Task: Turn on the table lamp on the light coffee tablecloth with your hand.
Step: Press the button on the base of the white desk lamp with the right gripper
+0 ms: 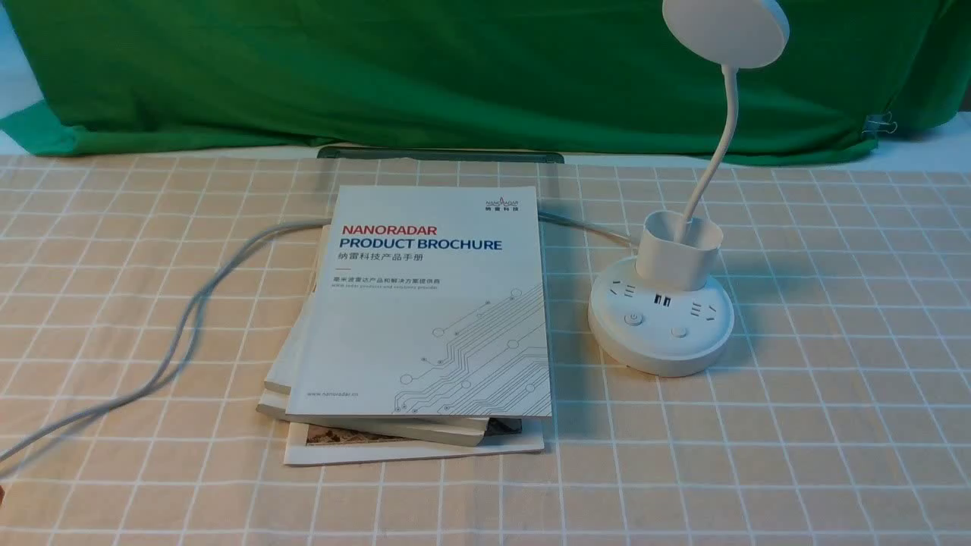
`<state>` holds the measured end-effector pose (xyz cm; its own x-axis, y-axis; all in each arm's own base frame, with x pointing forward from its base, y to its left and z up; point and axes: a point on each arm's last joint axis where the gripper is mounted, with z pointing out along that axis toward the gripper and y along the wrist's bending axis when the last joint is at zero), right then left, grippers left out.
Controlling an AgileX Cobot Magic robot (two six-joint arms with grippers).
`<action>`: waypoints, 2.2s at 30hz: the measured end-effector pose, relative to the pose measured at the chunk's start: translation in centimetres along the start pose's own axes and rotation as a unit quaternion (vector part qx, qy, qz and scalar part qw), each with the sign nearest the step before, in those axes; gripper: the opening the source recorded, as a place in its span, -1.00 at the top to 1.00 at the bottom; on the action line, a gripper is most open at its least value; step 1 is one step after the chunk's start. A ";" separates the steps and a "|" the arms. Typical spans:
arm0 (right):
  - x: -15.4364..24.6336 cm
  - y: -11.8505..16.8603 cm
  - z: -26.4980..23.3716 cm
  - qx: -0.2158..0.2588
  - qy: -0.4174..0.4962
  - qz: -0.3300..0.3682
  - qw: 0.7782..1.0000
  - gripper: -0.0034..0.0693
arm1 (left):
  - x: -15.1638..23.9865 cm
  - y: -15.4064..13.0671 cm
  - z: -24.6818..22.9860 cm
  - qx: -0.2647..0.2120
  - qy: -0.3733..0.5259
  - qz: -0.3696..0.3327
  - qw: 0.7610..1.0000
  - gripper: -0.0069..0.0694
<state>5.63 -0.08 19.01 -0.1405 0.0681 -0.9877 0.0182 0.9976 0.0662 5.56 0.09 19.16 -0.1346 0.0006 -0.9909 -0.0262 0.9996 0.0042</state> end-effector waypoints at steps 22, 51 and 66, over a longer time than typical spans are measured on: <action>0.0 0.0 0.0 0.000 0.000 0.000 1.000 0.24 | 0.0 0.0 0.0 0.000 0.000 0.000 1.000 0.76; 0.0 0.7 0.0 -0.031 0.017 0.538 0.842 0.24 | 0.0 0.0 0.0 0.000 0.000 0.000 1.000 0.76; -2.4 0.5 -0.4 -0.050 -0.073 0.327 0.941 0.25 | 0.0 0.0 0.0 0.000 0.000 0.000 1.000 0.76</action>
<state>5.54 0.23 21.51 0.0064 0.6727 -0.7399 -0.0413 0.7394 0.6720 5.56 0.09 19.16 -0.1346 0.0006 -0.9909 -0.0262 0.9996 0.0042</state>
